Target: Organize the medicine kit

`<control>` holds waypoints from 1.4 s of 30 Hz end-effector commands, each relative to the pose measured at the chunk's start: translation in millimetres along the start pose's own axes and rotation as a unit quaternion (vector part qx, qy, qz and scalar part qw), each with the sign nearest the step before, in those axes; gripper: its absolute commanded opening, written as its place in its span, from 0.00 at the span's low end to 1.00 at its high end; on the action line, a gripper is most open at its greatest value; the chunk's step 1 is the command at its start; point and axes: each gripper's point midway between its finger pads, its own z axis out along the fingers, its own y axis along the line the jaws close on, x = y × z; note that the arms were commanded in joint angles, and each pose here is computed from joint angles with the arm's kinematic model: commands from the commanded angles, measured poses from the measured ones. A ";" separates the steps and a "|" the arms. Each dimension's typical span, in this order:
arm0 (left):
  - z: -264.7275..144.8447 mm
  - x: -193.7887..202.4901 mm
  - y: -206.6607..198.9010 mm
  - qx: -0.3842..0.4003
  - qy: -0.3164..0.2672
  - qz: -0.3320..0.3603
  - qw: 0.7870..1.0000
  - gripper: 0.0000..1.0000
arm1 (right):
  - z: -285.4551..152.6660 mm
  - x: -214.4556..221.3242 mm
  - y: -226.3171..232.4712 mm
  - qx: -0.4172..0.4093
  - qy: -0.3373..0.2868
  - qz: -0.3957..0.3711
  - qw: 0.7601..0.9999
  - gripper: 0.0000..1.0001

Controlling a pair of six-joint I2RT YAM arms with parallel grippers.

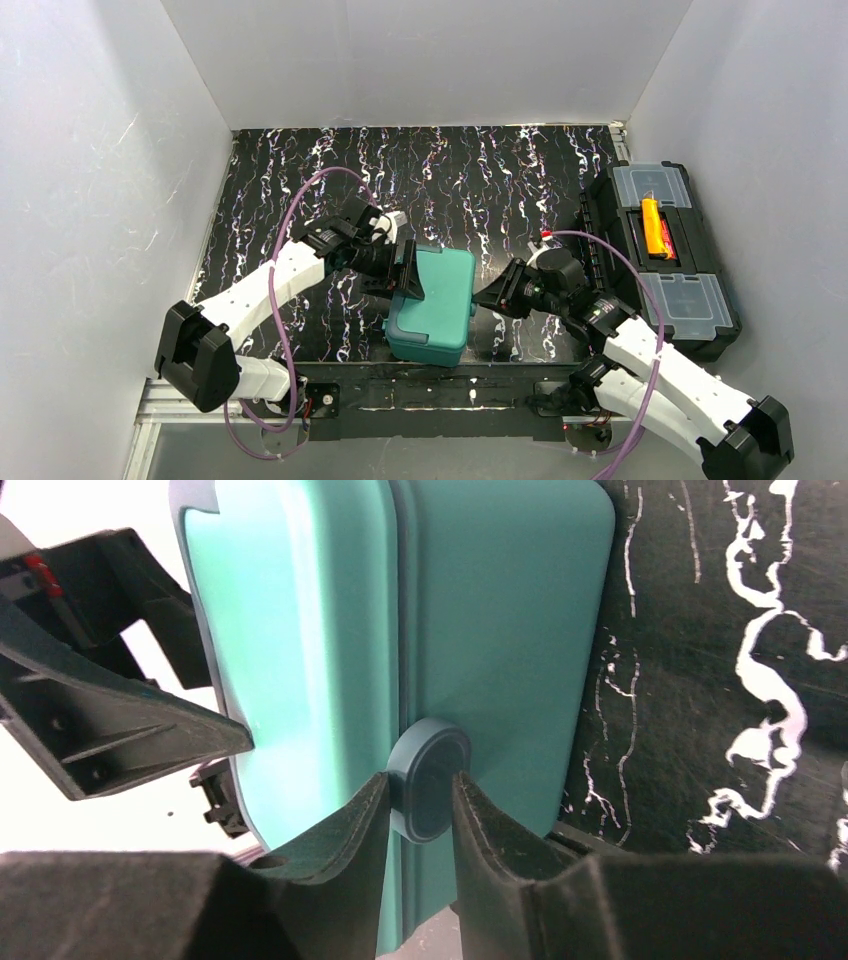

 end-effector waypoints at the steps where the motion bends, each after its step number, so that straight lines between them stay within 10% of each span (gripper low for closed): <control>1: 2.6 -2.8 25.0 -0.091 -0.009 0.041 0.995 0.76 | -15.4 -11.8 7.0 0.026 -0.024 -0.063 0.997 0.39; 20: -107.0 -54.4 30.2 -0.236 -0.186 0.108 0.948 0.98 | -106.3 -86.7 36.0 0.125 -0.152 -0.342 0.919 0.98; 42: -146.6 -7.1 51.3 -0.190 -0.338 0.069 0.919 0.98 | -145.2 -82.1 26.7 0.094 -0.216 -0.357 0.904 0.98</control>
